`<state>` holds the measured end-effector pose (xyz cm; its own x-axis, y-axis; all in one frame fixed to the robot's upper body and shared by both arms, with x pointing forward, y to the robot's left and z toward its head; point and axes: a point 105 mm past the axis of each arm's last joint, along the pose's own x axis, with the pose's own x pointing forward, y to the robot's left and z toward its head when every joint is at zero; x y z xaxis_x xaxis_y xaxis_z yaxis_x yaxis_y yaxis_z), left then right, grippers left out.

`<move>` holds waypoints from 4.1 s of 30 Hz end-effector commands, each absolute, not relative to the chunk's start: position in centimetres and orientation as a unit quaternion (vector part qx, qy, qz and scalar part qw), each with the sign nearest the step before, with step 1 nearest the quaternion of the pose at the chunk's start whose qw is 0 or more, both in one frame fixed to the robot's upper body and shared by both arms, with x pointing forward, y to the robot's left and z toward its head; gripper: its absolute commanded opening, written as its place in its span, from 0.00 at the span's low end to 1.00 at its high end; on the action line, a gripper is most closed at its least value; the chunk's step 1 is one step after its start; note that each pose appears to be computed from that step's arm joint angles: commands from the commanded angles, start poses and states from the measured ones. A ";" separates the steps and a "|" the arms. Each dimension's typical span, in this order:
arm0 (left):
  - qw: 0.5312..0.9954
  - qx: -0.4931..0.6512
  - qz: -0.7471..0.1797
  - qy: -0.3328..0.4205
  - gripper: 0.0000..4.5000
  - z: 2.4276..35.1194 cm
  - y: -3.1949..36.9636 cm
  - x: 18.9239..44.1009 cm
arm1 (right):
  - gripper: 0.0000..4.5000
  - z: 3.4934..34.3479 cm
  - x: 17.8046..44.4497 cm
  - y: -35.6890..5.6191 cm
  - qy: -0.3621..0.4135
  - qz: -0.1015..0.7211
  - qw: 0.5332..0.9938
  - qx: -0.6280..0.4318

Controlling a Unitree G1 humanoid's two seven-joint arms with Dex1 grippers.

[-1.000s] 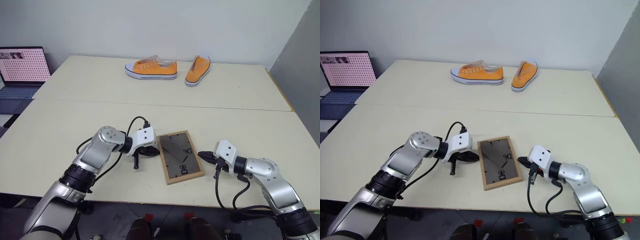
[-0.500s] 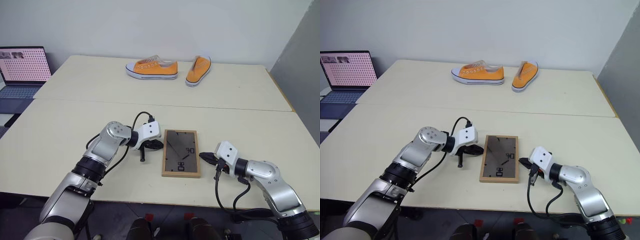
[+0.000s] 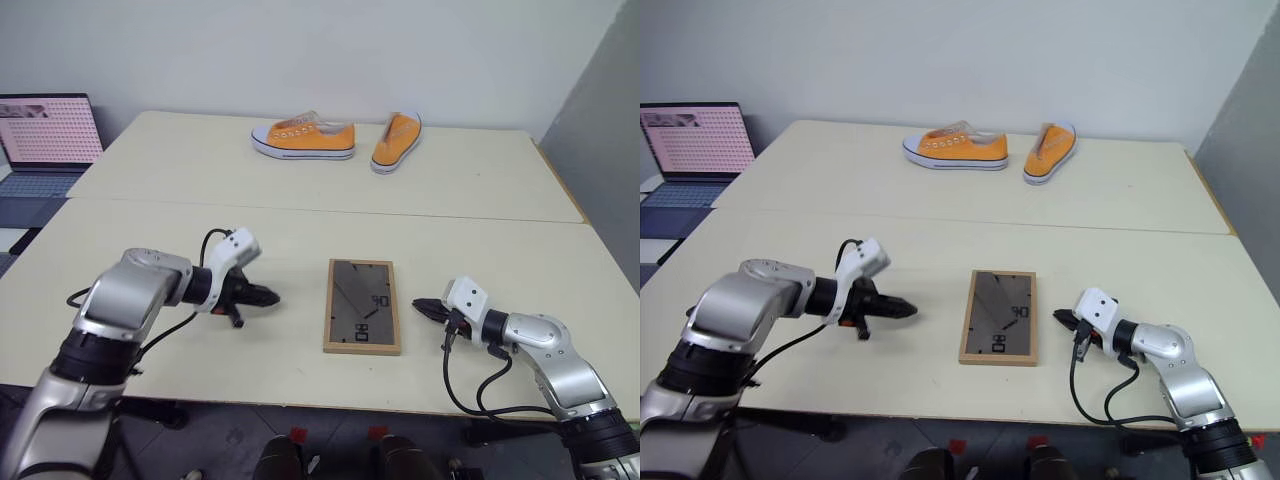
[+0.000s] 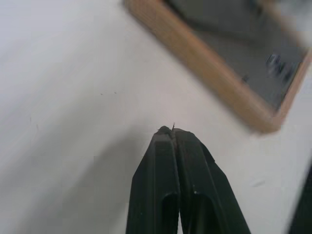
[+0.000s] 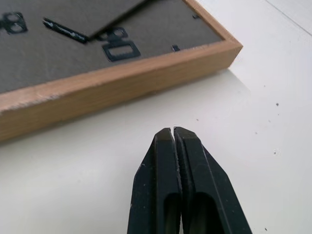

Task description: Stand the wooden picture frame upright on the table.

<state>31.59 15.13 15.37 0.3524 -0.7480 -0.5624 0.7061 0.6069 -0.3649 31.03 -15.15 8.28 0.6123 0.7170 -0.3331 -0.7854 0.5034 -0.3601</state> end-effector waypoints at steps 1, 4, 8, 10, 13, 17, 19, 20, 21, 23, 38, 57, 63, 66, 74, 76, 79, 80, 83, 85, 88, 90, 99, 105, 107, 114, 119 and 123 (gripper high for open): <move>0.824 -0.154 -0.415 0.353 0.02 17.0 14.3 32.8 | 0.02 9.8 31.6 -14.9 0.040 0.437 0.862 -0.252; 0.827 -0.200 -0.397 0.343 0.02 17.1 14.2 33.8 | 0.02 10.0 31.9 -14.7 0.037 0.440 0.861 -0.253; 0.809 -0.201 -0.402 0.378 0.02 15.1 13.7 32.3 | 0.02 10.1 31.9 -14.4 0.036 0.445 0.858 -0.255; 0.796 -0.199 -0.412 0.396 0.02 14.2 13.5 31.1 | 0.02 10.1 31.9 -14.4 0.036 0.446 0.857 -0.255; 0.779 -0.194 -0.424 0.420 0.02 13.3 13.1 29.4 | 0.02 10.1 31.8 -14.5 0.038 0.446 0.857 -0.254; 0.764 -0.195 -0.426 0.444 0.02 12.6 12.7 28.2 | 0.02 10.0 31.7 -14.4 0.039 0.444 0.859 -0.252; 0.759 -0.201 -0.424 0.451 0.10 12.4 12.5 28.2 | 0.00 9.9 31.6 -14.3 0.040 0.443 0.860 -0.251; 0.756 -0.202 -0.425 0.454 0.12 12.4 12.3 28.1 | 0.00 9.8 31.6 -14.3 0.040 0.442 0.861 -0.250; 0.753 -0.204 -0.427 0.457 0.17 12.5 12.1 28.0 | 0.00 9.8 31.6 -14.2 0.040 0.441 0.861 -0.250; 0.749 -0.204 -0.431 0.460 0.28 12.5 11.8 27.8 | 0.00 9.7 31.5 -14.1 0.042 0.441 0.861 -0.250; 0.734 -0.234 -0.416 0.483 0.56 12.1 11.1 28.0 | 0.00 8.4 31.8 -13.1 0.051 0.441 0.860 -0.252; 0.732 -0.254 -0.379 0.505 0.56 11.3 10.8 27.7 | 0.00 8.2 33.5 -9.5 0.032 0.444 0.866 -0.227; 0.742 -0.257 -0.367 0.498 0.56 11.9 12.6 27.7 | 0.00 8.3 33.2 -12.4 0.045 0.437 0.861 -0.257; 0.742 -0.255 -0.373 0.495 0.56 12.3 13.0 27.5 | 0.00 8.4 33.3 -13.5 0.050 0.430 0.861 -0.266; 0.739 -0.247 -0.355 0.516 0.56 10.3 12.2 26.9 | 0.00 7.7 33.1 -13.5 0.059 0.430 0.862 -0.264; 0.746 -0.237 -0.333 0.526 0.56 9.5 12.4 27.0 | 0.00 7.6 32.9 -13.1 0.058 0.435 0.861 -0.259; 0.750 -0.236 -0.316 0.532 0.56 8.9 12.3 27.2 | 0.00 7.6 32.8 -12.6 0.056 0.437 0.861 -0.253; 0.750 -0.236 -0.314 0.532 0.56 8.8 12.2 27.3 | 0.00 7.7 32.8 -12.5 0.055 0.437 0.861 -0.252; 0.751 -0.238 -0.310 0.532 0.56 8.7 12.0 27.4 | 0.00 7.6 32.7 -12.3 0.055 0.437 0.862 -0.250; 0.752 -0.239 -0.308 0.532 0.56 8.7 11.9 27.6 | 0.00 7.6 32.6 -12.1 0.055 0.438 0.862 -0.249; 0.753 -0.241 -0.307 0.530 0.56 8.8 11.6 27.8 | 0.00 7.6 32.3 -11.5 0.054 0.442 0.864 -0.236; 0.754 -0.242 -0.308 0.527 0.56 8.9 11.3 27.9 | 0.00 7.9 32.2 -10.7 0.049 0.443 0.867 -0.221; 0.756 -0.249 -0.312 0.518 0.56 9.3 11.0 28.3 | 0.00 9.8 31.8 -7.6 0.023 0.441 0.882 -0.168; 0.756 -0.253 -0.314 0.516 0.56 9.5 11.2 28.3 | 0.00 9.3 31.8 -8.0 0.030 0.435 0.885 -0.166; 0.758 -0.254 -0.311 0.514 0.56 9.6 11.3 28.5 | 0.00 9.1 32.0 -8.2 0.032 0.430 0.887 -0.163; 0.761 -0.257 -0.312 0.508 0.56 9.8 11.0 28.7 | 0.00 9.4 32.0 -7.3 0.027 0.430 0.889 -0.153; 0.762 -0.258 -0.311 0.506 0.56 9.9 11.0 28.8 | 0.00 9.4 32.1 -7.2 0.027 0.426 0.892 -0.149; 0.764 -0.260 -0.312 0.502 0.56 10.2 10.9 29.1 | 0.00 9.6 32.1 -7.1 0.026 0.424 0.893 -0.147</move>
<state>28.35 10.82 9.89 0.2696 -0.7476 -0.6069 0.2291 0.6620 -0.7137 32.33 -8.00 8.17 0.6495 0.7280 -0.2196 -0.7598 0.6099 -0.2252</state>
